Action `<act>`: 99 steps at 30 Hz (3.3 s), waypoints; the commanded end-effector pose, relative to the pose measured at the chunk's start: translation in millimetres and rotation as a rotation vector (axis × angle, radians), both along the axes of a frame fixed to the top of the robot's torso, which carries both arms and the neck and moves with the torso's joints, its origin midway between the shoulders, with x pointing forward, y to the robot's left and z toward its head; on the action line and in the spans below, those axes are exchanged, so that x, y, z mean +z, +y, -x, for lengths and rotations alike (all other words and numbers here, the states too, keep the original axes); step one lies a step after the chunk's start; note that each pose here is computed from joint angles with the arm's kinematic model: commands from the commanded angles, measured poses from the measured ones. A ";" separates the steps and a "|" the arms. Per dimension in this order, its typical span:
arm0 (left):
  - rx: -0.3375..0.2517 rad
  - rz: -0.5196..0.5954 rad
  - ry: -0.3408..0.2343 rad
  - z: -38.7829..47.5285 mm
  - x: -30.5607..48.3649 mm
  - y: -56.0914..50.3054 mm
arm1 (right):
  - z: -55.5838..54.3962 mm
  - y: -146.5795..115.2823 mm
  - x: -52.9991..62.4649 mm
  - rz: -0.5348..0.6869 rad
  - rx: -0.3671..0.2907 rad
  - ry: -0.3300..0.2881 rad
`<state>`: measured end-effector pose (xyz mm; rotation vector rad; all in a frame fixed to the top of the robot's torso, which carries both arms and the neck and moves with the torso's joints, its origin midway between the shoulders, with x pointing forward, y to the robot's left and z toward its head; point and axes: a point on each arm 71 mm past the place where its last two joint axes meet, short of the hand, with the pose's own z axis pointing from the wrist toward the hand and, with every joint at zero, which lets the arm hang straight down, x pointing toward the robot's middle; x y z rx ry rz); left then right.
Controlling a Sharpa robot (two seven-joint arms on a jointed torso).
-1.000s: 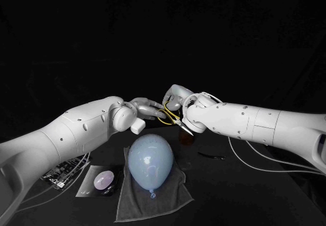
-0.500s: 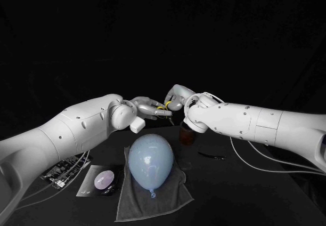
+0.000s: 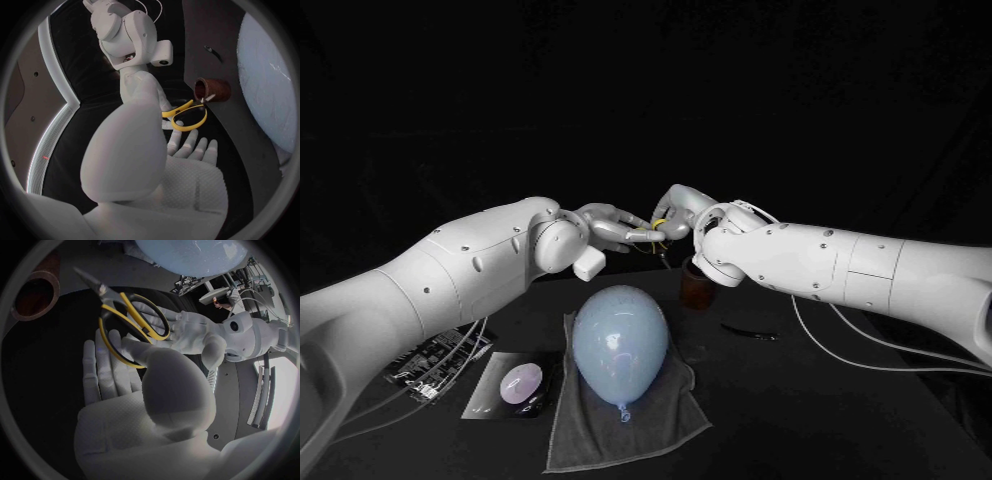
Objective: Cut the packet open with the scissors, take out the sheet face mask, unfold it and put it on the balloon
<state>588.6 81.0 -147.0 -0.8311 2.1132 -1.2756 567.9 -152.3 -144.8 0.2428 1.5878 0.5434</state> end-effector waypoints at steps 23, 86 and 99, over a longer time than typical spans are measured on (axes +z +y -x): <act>0.193 0.203 -0.182 -14.9 18.6 65.0 | 3.6 -50.2 21.5 -0.140 -0.071 -0.041; 0.417 0.280 -0.206 -2.3 15.9 169.1 | 0.0 -99.7 -49.0 -0.273 -0.152 0.132; 0.406 0.281 -0.198 -1.5 14.4 170.3 | 2.3 -116.8 -59.6 -0.235 -0.193 0.184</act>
